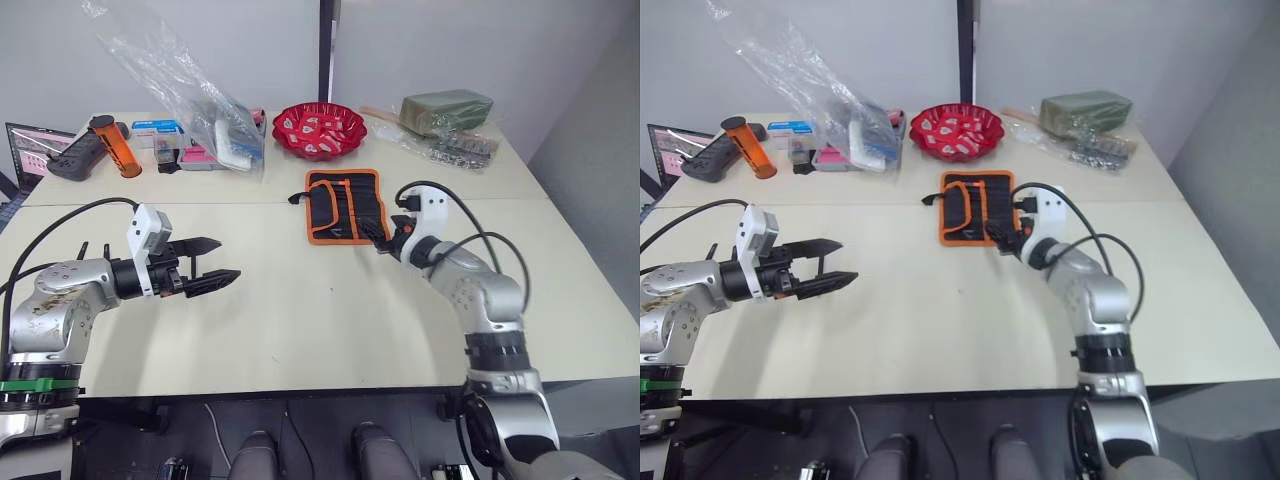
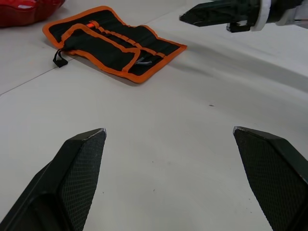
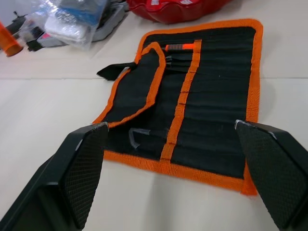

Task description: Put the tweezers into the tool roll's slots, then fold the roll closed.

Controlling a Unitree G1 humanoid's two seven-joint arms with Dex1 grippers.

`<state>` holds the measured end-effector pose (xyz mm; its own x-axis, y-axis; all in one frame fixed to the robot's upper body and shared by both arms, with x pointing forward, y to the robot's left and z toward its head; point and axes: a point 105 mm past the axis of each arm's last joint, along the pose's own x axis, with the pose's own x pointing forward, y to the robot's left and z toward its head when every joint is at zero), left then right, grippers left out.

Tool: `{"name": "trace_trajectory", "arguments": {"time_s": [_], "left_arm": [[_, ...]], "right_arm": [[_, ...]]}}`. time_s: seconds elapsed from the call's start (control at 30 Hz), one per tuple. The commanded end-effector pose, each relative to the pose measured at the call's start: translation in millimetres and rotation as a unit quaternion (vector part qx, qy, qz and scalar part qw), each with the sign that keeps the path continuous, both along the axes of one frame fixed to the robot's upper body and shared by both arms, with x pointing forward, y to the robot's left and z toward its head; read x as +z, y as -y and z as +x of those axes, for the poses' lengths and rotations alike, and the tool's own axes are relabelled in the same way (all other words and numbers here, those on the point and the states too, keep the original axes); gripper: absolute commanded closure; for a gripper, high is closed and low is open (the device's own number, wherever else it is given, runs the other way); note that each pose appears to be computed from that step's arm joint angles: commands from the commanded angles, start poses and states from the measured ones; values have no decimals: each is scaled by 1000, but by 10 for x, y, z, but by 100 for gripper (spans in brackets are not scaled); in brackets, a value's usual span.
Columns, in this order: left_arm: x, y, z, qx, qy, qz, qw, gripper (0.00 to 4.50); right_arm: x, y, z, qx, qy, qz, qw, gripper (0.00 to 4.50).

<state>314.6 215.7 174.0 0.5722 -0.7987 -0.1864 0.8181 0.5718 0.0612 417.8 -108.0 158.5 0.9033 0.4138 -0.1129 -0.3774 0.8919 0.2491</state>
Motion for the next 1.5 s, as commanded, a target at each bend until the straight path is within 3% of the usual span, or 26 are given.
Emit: {"name": "trace_trajectory", "arguments": {"time_s": [0.03, 0.23, 0.4, 0.83, 0.97, 1.27, 1.5], "left_arm": [[108, 37, -38, 3, 30, -6, 1000, 0], [104, 53, -30, 17, 38, -15, 999, 0], [72, 17, 47, 43, 47, -6, 998, 0], [76, 117, 138, 51, 75, -11, 996, 0], [67, 147, 147, 50, 76, -10, 996, 0], [20, 150, 142, 56, 72, -7, 996, 0], [-19, 123, 166, 61, 68, -1, 996, 0]], "right_arm": [[92, -78, 161, -3, 23, 11, 1000, 4], [123, -379, 302, 29, 27, 28, 999, 4], [-31, -651, 340, 52, 7, 27, 998, 4], [-113, -786, 401, 52, -11, 72, 996, 4], [-115, -808, 417, 46, -16, 77, 996, 118], [-173, -655, 457, 14, -26, 94, 995, 431], [-64, -622, 460, 34, -21, 116, 992, 445]]}}
